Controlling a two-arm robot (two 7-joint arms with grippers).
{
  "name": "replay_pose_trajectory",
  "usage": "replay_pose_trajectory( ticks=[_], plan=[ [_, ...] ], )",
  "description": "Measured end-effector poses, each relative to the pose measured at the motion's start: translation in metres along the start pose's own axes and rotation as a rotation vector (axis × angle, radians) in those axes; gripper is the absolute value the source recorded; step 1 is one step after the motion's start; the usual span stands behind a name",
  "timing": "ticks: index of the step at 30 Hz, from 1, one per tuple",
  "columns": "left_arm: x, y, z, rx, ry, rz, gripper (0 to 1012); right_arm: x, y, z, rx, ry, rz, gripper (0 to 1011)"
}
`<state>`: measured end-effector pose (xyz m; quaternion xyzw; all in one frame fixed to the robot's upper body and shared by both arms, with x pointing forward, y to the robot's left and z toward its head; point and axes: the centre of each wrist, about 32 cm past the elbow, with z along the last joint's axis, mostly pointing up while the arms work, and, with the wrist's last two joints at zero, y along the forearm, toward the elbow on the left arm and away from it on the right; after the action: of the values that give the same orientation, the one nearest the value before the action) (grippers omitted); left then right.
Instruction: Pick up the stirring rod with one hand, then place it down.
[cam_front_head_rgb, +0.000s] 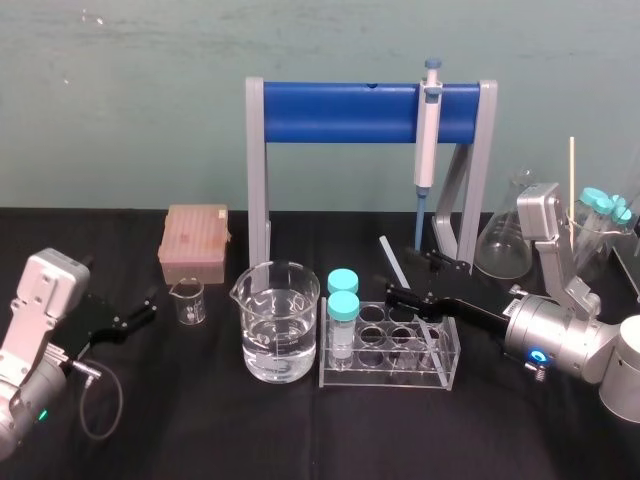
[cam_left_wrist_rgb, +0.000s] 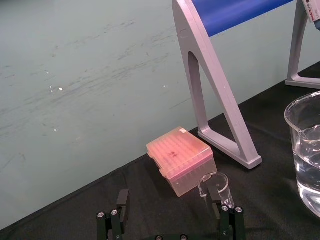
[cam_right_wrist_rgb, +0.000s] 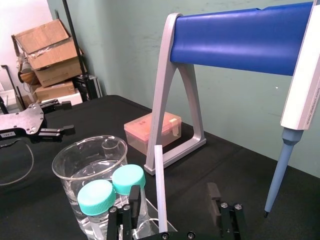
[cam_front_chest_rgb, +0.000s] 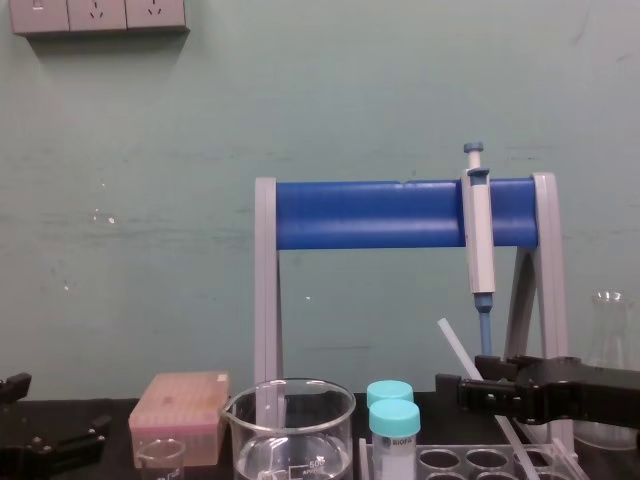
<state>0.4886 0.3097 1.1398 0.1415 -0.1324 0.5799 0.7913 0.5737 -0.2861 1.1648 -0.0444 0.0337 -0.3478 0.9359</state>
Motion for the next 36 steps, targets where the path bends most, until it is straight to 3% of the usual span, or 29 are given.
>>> replay_pose_trajectory(
  ticks=[24,26,36],
  plan=[
    [0.0000,0.0000,0.0000,0.000,0.000,0.000,1000,-0.0002,-0.0003,-0.0002,0.000,-0.002,0.000,111],
    [0.0000,0.0000,0.0000,0.000,0.000,0.000,1000,-0.0002,-0.0003,-0.0002,0.000,-0.002,0.000,72],
    [0.0000,0.0000,0.0000,0.000,0.000,0.000,1000,-0.0002,-0.0003,-0.0002,0.000,-0.001,0.000,72]
  ],
)
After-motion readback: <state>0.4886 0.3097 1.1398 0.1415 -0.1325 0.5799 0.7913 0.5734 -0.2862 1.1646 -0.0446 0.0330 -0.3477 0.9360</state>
